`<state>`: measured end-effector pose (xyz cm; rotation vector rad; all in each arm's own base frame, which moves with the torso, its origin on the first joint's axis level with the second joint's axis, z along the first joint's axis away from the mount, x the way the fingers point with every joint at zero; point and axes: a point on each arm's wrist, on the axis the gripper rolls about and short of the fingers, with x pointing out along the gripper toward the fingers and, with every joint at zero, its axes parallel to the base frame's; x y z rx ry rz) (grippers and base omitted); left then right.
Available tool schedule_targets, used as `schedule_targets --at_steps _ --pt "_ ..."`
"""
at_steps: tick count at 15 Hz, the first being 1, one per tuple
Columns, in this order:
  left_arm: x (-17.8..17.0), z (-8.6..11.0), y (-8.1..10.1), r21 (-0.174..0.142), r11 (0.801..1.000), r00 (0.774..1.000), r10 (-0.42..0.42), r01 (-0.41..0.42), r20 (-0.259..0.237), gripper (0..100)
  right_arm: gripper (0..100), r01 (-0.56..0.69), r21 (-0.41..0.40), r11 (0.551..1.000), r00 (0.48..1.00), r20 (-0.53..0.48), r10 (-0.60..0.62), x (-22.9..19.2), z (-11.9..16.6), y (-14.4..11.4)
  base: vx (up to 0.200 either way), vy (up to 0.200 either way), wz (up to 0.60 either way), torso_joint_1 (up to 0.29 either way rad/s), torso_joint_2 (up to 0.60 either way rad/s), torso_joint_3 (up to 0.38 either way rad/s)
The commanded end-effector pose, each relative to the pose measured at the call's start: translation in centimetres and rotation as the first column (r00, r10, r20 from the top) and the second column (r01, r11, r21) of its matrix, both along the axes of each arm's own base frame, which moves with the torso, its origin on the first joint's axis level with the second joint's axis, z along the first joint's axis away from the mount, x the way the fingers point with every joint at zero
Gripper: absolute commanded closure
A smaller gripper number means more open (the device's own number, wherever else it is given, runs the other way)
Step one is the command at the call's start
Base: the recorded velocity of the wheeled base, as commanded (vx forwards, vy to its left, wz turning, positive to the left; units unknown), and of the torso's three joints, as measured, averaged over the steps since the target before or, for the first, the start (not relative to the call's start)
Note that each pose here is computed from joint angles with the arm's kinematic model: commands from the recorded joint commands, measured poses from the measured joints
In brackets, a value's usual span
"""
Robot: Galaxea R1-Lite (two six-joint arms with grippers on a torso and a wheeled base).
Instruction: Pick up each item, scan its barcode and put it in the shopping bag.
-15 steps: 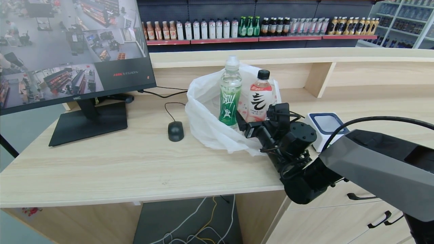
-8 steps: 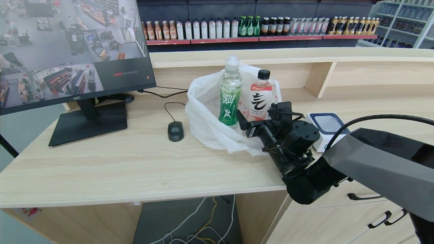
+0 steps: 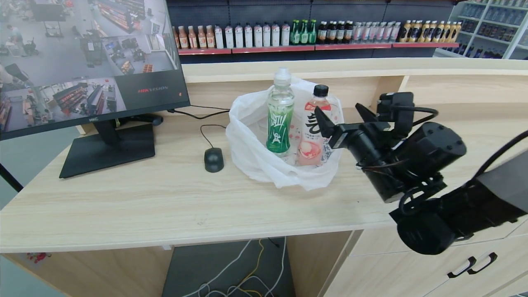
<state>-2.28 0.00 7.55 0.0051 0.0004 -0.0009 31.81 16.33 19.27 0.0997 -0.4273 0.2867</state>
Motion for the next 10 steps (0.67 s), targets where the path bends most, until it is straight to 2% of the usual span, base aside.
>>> schedule_targets --at_steps 1,2,3,4,5,6,7,8,9,10 --pt "0.0 0.0 0.0 -0.001 1.000 1.000 0.001 -0.001 0.000 0 0 0.017 0.044 0.999 0.997 0.081 -0.021 -6.5 4.5 -4.1 0.000 0.000 0.00 0.000 0.00 0.000" --pt "0.0 0.0 0.0 -0.001 1.000 1.000 -0.001 0.001 0.000 0 0 0.079 0.065 0.995 0.995 0.062 -0.083 -12.8 4.2 -9.2 0.000 0.000 0.00 0.000 0.00 0.000" --pt "0.0 0.0 0.0 -0.001 1.000 1.000 -0.001 0.001 0.000 0 0 0.116 0.085 0.990 0.991 0.060 -0.122 -15.8 3.7 -11.3 0.000 0.000 0.00 0.000 0.00 0.000" --pt "0.0 0.0 0.0 -0.001 1.000 1.000 -0.001 0.001 0.000 0 0 0.141 0.085 0.986 0.989 0.030 -0.144 -16.9 3.1 -12.1 0.000 0.000 0.00 0.000 0.00 0.000" --pt "0.0 0.0 0.0 -0.001 1.000 1.000 0.001 -0.001 0.000 0 0 0.170 0.092 0.981 0.985 -0.012 -0.169 -20.2 2.4 -13.6 0.000 0.000 0.00 0.000 0.00 0.000" --pt "0.0 0.0 0.0 -0.001 1.000 1.000 -0.001 0.001 0.000 0 0 0.170 0.085 0.982 0.985 -0.025 -0.168 -20.8 2.2 -13.8 0.000 0.000 0.00 0.000 0.00 0.000" --pt "0.0 0.0 0.0 -0.001 1.000 1.000 0.001 -0.001 0.000 0 0 0.167 0.055 0.984 0.985 -0.061 -0.164 -22.9 1.5 -14.3 0.000 0.000 0.00 0.000 0.00 0.000" --pt "0.0 0.0 0.0 -0.001 1.000 1.000 -0.001 0.001 0.000 0 0 0.114 -0.012 0.993 0.986 -0.122 -0.115 -26.3 -0.6 -15.0 0.000 0.000 0.00 0.000 0.00 0.000" --pt "0.0 0.0 0.0 -0.001 1.000 1.000 -0.001 0.001 0.000 0 0 0.101 -0.027 0.995 0.984 -0.144 -0.104 -27.3 -1.4 -15.2 0.000 0.000 0.00 0.000 0.00 0.000" --pt "0.0 0.0 0.0 -0.001 1.000 1.000 -0.001 0.001 0.000 0 0 0.083 -0.074 0.994 0.972 -0.212 -0.097 -30.2 -3.6 -16.1 0.000 0.000 0.00 0.000 0.00 0.000"
